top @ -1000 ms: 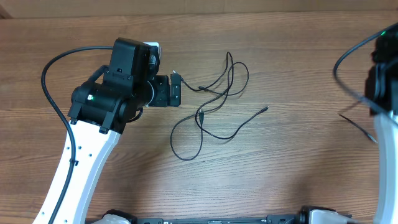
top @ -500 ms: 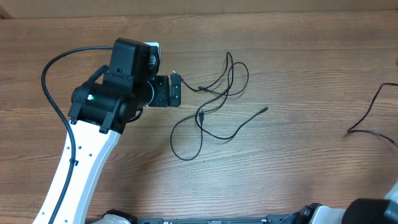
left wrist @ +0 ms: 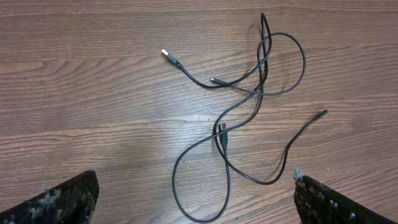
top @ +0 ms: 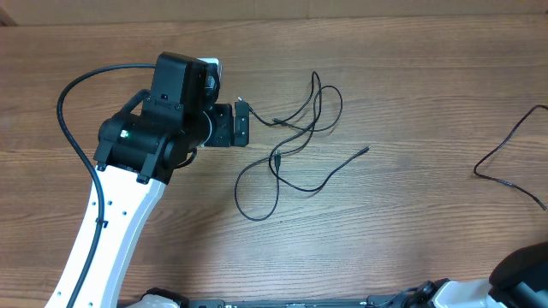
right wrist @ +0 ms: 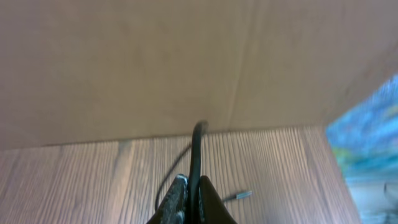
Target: Untangle cables
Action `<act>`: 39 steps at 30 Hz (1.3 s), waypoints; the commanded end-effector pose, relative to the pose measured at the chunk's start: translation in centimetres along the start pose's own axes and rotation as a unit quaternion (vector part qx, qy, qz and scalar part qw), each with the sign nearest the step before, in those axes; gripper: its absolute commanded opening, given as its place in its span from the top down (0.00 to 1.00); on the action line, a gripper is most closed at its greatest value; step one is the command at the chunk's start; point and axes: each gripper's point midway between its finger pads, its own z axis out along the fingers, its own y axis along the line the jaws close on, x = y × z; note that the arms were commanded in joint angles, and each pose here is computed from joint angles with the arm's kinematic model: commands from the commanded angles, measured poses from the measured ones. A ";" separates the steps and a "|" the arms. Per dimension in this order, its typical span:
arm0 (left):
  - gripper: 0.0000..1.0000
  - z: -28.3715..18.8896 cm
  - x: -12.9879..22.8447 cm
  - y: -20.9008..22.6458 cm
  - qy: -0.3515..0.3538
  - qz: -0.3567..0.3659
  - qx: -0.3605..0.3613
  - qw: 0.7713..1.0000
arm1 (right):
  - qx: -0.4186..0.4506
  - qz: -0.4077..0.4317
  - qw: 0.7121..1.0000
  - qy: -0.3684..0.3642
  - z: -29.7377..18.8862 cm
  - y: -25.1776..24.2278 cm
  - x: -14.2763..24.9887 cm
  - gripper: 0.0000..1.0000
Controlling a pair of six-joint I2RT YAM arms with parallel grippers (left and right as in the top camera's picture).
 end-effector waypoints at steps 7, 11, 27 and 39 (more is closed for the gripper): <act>0.00 -0.5 -0.2 -0.1 -0.007 -0.003 0.005 1.000 | -0.004 0.072 0.994 0.086 1.9 -2.0 2.3 0.50; 0.00 -0.5 -0.2 -0.1 -0.007 -0.003 0.005 1.000 | -0.003 0.070 0.994 0.088 1.9 -2.0 2.4 0.00; 0.00 -0.5 -0.2 -0.1 -0.007 -0.003 0.005 1.000 | -0.217 -0.023 0.950 0.225 -1.2 4.6 7.1 0.00; 0.00 -0.5 -0.2 -0.1 -0.007 -0.003 0.005 1.000 | -0.381 -0.202 0.853 0.293 -5.6 10.4 14.0 0.00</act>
